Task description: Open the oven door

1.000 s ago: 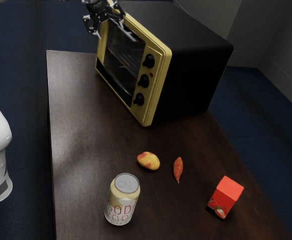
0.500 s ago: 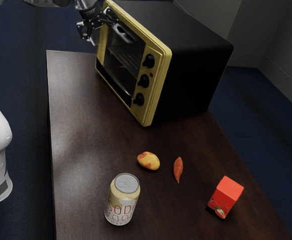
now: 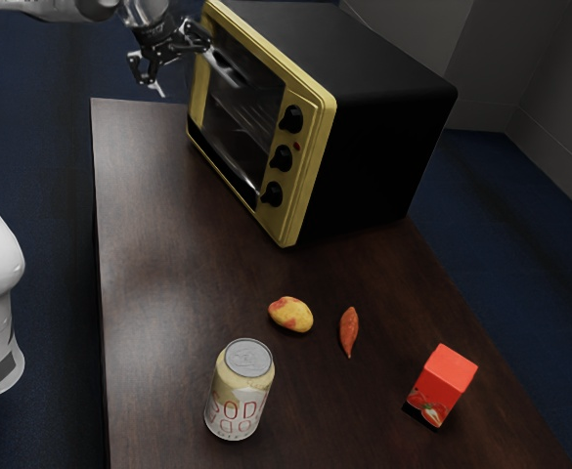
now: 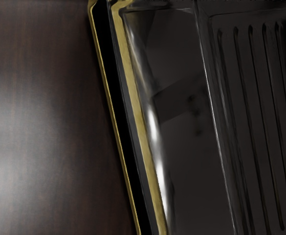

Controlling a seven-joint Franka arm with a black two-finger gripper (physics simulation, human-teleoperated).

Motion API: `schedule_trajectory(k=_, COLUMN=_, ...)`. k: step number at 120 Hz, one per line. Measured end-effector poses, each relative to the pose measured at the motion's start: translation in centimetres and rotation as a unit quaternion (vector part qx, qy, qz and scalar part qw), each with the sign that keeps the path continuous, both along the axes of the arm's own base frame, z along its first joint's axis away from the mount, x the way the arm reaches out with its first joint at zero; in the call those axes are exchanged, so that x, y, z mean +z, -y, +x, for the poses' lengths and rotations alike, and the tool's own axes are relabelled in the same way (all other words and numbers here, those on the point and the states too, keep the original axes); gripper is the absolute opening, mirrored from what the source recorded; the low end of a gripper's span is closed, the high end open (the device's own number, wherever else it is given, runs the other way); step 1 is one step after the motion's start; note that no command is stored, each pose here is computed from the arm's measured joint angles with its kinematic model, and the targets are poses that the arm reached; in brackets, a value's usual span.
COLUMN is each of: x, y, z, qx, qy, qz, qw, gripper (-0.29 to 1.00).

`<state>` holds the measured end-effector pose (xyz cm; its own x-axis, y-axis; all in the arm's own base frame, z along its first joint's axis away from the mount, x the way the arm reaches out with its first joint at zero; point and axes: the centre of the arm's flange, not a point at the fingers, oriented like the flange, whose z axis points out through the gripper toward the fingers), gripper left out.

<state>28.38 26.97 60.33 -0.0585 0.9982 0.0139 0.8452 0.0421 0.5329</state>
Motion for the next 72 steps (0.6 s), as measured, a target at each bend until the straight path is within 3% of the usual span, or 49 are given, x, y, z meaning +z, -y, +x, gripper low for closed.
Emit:
schedule_trajectory(k=28, x=-1.0, y=0.2, z=-3.0, qx=0.018, qy=0.003, qz=0.000, qw=1.000, gripper=0.69)
schedule_trajectory(k=72, x=-0.4, y=1.5, z=-13.4, qx=0.075, qy=0.077, qz=-0.002, qw=0.994, gripper=0.70)
